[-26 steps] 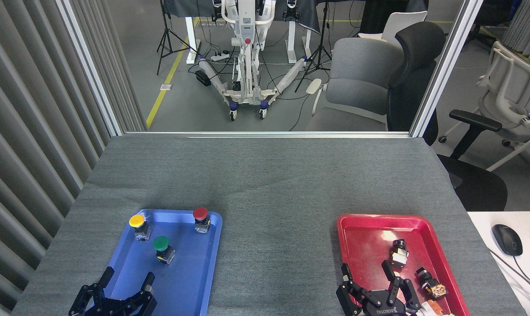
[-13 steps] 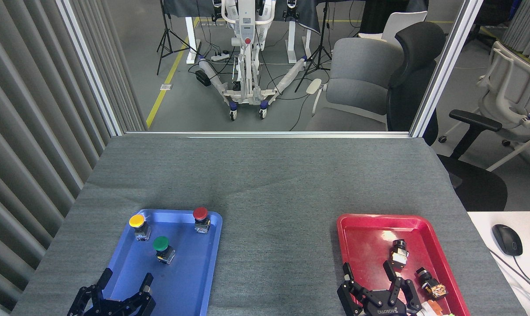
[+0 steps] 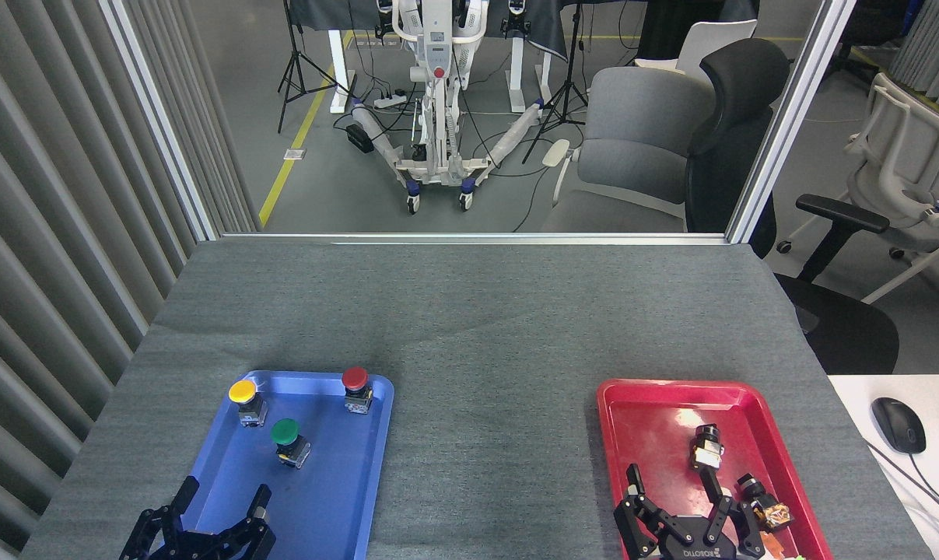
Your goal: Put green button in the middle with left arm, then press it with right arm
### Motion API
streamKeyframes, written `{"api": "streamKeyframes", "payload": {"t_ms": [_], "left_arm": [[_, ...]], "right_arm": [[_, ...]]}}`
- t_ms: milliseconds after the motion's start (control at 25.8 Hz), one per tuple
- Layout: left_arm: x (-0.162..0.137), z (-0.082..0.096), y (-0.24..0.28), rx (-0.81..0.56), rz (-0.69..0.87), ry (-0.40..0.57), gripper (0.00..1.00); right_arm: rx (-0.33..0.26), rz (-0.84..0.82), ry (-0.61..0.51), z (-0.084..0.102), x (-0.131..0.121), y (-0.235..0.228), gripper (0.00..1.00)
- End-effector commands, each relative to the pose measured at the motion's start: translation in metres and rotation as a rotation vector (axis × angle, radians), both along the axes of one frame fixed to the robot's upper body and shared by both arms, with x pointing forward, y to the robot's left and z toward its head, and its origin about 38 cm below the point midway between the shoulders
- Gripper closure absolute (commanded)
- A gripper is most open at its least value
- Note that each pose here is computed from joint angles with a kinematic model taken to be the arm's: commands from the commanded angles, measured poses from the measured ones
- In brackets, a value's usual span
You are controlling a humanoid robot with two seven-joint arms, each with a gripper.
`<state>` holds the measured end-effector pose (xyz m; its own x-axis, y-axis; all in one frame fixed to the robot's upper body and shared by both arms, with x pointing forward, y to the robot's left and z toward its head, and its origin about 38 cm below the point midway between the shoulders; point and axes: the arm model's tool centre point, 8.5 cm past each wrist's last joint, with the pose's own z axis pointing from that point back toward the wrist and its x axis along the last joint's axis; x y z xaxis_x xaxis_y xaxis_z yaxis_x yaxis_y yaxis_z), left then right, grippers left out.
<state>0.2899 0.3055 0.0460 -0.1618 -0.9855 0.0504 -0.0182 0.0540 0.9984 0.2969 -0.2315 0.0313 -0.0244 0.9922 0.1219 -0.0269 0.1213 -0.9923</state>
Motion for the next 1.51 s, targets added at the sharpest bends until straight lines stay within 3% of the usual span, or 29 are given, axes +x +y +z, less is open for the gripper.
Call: {"api": "streamKeyframes", "payload": {"t_ms": [0,504,970,1475], "left_arm": [[0.000,0.001,0.000,0.001,0.000,-0.002,0.00],[0.000,0.001,0.000,0.007,-0.014,-0.004,0.00],[-0.001,-0.002,0.001,0.011,-0.011,0.005,0.00],[-0.002,-0.003,0.001,0.009,-0.012,0.008,0.00]], "right_arm": [[-0.005,-0.035,0.004,0.000,0.000,-0.003,0.00],[-0.010,-0.042,0.015,-0.004,-0.005,-0.007,0.00],[-0.049,-0.048,0.002,-0.005,-0.004,-0.021,0.00],[-0.043,-0.053,0.007,-0.004,0.000,-0.020,0.00]]}}
